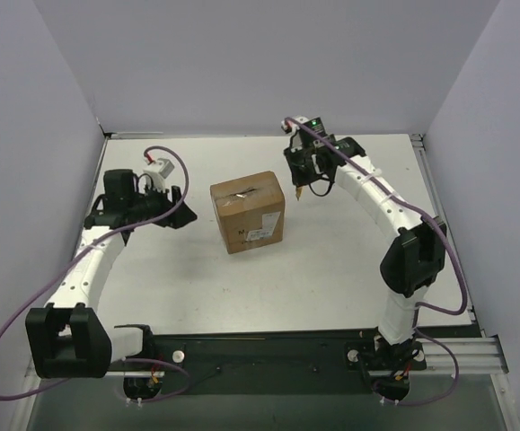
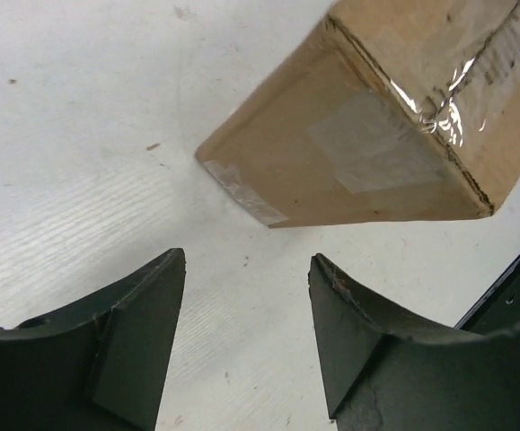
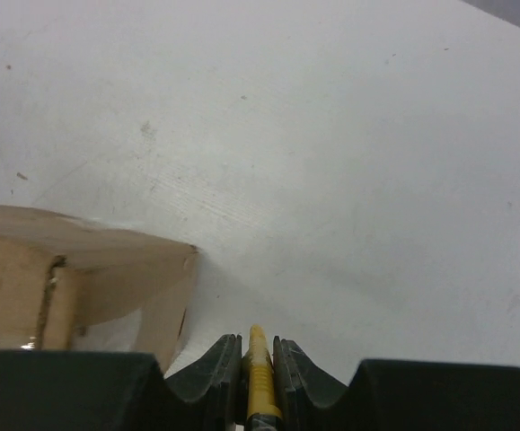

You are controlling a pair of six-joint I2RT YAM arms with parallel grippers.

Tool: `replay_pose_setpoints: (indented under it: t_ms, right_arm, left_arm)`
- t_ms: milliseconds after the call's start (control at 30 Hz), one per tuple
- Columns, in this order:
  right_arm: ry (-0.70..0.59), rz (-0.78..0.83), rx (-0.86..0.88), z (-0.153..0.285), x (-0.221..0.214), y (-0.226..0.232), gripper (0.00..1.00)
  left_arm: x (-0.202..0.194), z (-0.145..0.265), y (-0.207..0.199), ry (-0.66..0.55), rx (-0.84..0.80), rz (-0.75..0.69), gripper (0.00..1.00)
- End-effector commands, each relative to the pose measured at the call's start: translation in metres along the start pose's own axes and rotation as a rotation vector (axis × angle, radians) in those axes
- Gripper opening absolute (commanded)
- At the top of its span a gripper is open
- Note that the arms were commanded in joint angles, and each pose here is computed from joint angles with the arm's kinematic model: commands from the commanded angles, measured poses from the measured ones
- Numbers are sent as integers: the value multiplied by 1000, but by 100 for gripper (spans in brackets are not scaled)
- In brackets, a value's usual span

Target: Unpack the express box

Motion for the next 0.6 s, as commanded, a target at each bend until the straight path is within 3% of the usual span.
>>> replay_pose_setpoints:
  t_ms: [0,133,167,233,367,467,567]
  right_arm:
    - [-165,-156,10,58,52,-66,0]
    - [-286,-368,191,89,87,-106,0]
    - [-296,-428,319,96,94,-98,0]
    - [-352,-506,367,102,107,-120,0]
    - [-389,-570,500,122,124,-116,0]
    - [-369,-525,599,126,117,-101,0]
    - [-339,-594,572,118,96,-112,0]
  left_arm:
    - [93,45,-7,-146,-39,-220,70]
    - [158,33,-40,-242,-155,-262,73]
    - [165,25,-44,-245,-169,-284,73]
    - [176,-6,-55,-219,-208,-327,73]
    - [187,-51,-61,-189,-288,-315,73]
    - [193,-82,-69,-173,-403,-261,74]
    - [191,-99,-88,-149,-520,-239,75]
Point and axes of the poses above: each gripper's point midway between its finger pads, its own z axis back along the fingers, its own y axis along the line the jaws close on, x = y × z, the point moved 1 cm from there along z, back along the fingers, and after that the axes turned 5 degrees about -z, right-handed, at the moved point
